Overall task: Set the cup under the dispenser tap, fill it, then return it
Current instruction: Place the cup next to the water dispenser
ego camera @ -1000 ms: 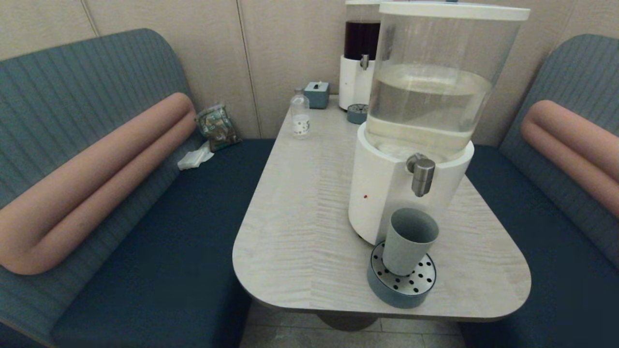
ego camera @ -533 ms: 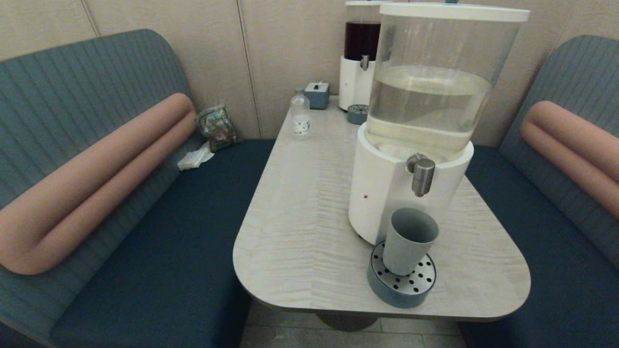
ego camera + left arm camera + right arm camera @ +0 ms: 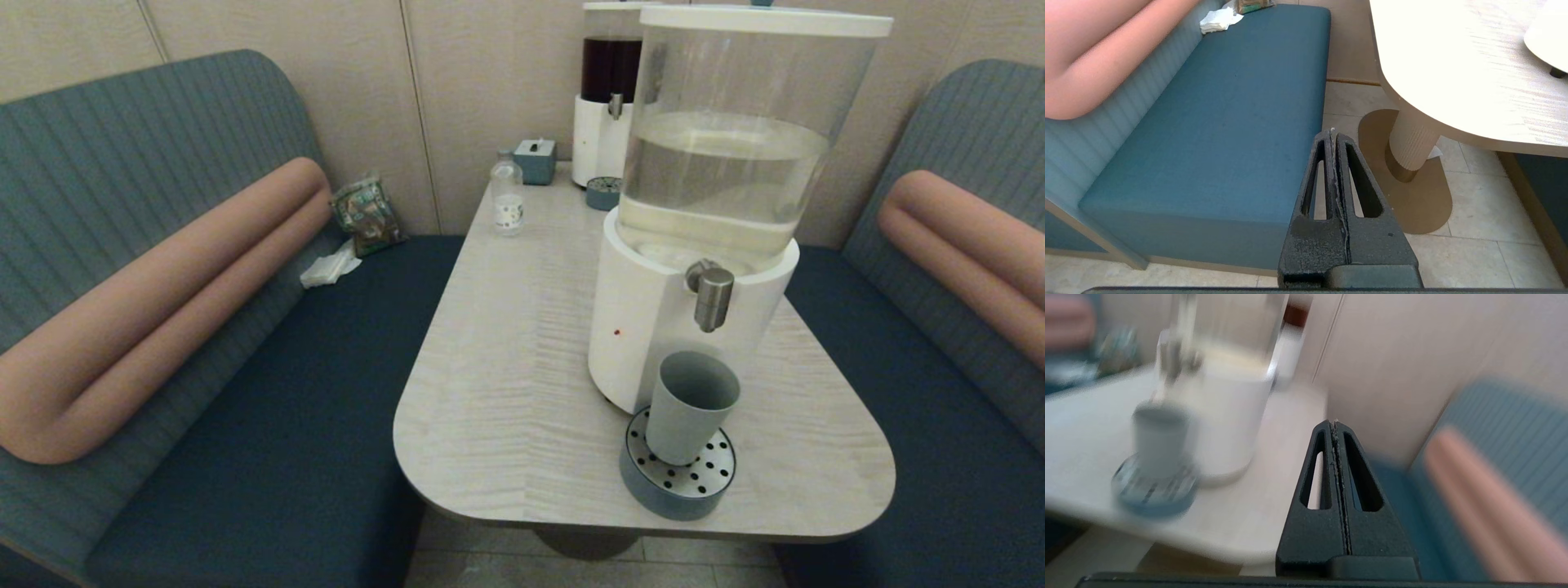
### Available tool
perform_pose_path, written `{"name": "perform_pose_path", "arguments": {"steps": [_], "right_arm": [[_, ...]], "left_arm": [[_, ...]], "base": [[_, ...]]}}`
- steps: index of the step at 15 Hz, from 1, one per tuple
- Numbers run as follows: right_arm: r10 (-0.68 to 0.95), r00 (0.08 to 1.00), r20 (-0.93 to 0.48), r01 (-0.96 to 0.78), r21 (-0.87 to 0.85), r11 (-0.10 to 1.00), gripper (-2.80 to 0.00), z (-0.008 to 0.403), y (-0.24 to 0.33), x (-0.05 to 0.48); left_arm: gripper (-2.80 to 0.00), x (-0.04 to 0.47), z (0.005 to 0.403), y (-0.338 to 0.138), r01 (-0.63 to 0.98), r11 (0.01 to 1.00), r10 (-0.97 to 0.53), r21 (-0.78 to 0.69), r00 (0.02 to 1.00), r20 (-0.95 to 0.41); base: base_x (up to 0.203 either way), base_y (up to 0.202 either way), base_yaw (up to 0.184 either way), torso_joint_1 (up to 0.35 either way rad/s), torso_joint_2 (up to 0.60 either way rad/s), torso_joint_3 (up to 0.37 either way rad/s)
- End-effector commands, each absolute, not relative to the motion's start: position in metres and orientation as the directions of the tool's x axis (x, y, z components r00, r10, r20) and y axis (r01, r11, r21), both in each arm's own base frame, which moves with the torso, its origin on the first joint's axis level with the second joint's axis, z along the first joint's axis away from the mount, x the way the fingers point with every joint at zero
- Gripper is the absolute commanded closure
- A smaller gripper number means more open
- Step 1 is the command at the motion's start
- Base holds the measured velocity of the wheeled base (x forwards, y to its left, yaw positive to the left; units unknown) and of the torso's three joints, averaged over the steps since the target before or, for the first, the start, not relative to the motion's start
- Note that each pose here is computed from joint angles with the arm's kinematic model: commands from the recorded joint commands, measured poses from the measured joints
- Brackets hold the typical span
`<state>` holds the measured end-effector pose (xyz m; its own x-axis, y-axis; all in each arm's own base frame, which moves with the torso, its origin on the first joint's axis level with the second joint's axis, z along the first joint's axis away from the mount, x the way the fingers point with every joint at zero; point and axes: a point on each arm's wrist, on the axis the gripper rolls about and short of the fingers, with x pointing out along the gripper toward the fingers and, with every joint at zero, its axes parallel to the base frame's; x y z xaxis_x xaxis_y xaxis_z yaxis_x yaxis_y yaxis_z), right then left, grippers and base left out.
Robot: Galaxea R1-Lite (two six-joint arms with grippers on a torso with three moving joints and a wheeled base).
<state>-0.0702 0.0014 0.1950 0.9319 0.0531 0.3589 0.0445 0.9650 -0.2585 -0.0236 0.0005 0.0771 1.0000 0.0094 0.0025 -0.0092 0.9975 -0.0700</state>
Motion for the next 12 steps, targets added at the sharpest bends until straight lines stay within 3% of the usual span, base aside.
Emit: {"name": "perform_pose_path", "arguments": {"steps": [1,7,10,12], "right_arm": [[0.053,0.886,0.461,0.081,-0.267,0.96,0.0,0.189,0.001,-0.068],[0.071,0.953,0.294,0.008,-0.258,0.966,0.0,0.111,0.002,-0.029],[0.061,0.996,0.059,-0.05,-0.179,0.983,0.0,0.081,0.001,-0.023],[0.058,0.998,-0.01,-0.059,-0.164,0.985,0.0,0.075,0.001,-0.023]], "left_arm": [[0.0,-0.023,0.077,0.0,-0.009,0.997,0.009,-0.071,1.0,0.001],[0.0,-0.024,0.077,0.0,-0.009,0.997,0.01,-0.071,1.0,0.002],[0.0,-0.024,0.077,0.0,-0.009,0.997,0.009,-0.071,1.0,0.003],[0.0,-0.024,0.077,0.0,-0.01,0.997,0.01,-0.071,1.0,0.002]], "base": [[0.0,0.0,0.0,0.0,0.0,0.0],[0.0,0.0,0.0,0.0,0.0,0.0],[0.0,0.0,0.0,0.0,0.0,0.0],[0.0,0.0,0.0,0.0,0.0,0.0]]}}
